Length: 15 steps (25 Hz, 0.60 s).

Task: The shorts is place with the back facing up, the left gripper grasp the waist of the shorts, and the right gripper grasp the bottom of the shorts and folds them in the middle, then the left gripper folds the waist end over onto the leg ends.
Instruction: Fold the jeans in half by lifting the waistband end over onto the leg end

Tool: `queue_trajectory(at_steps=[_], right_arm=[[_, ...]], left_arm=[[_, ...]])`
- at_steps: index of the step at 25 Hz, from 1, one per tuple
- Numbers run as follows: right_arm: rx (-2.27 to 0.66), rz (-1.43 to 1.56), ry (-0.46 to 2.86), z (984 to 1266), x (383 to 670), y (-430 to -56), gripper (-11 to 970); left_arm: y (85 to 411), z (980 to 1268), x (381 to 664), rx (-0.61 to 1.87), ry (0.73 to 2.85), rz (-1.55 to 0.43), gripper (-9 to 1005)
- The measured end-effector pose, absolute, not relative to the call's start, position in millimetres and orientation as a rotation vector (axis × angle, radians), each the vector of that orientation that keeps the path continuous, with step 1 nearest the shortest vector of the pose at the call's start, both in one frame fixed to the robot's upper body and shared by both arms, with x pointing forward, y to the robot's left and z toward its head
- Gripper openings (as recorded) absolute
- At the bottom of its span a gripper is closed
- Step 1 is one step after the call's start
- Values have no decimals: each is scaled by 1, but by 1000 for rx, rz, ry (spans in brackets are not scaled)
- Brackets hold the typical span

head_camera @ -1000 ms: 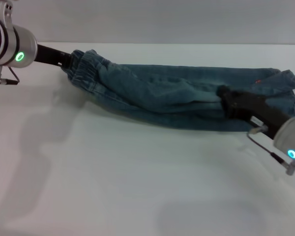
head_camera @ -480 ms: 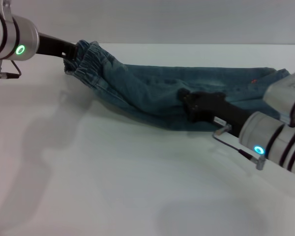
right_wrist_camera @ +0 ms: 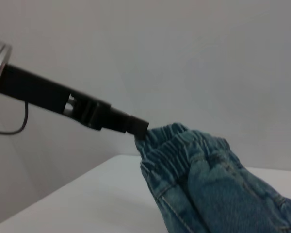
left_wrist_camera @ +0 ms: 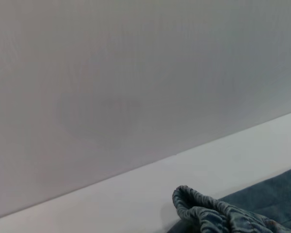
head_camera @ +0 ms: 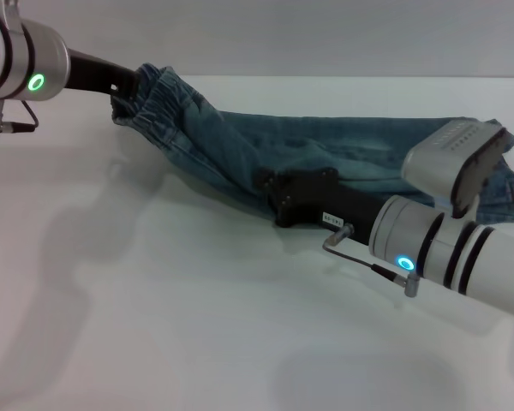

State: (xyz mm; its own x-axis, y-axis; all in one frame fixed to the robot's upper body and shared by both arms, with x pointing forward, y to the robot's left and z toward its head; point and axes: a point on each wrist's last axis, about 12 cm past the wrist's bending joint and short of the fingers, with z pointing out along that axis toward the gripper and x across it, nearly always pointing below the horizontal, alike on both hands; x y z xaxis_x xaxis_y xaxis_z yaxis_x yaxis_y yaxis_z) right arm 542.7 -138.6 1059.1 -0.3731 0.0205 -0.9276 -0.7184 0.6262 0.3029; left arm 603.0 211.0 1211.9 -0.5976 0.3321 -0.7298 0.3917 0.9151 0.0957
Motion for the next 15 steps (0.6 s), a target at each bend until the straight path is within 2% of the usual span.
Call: queue_trajectory(at_steps=[9, 15], right_arm=[[-565, 784, 1852, 1054, 562, -143, -1], [-499, 655, 1864, 1057, 582, -166, -1]], left_arm=[[213, 1225, 591, 519, 2228, -89, 5], [219, 1227, 583, 513, 2220, -83, 5]])
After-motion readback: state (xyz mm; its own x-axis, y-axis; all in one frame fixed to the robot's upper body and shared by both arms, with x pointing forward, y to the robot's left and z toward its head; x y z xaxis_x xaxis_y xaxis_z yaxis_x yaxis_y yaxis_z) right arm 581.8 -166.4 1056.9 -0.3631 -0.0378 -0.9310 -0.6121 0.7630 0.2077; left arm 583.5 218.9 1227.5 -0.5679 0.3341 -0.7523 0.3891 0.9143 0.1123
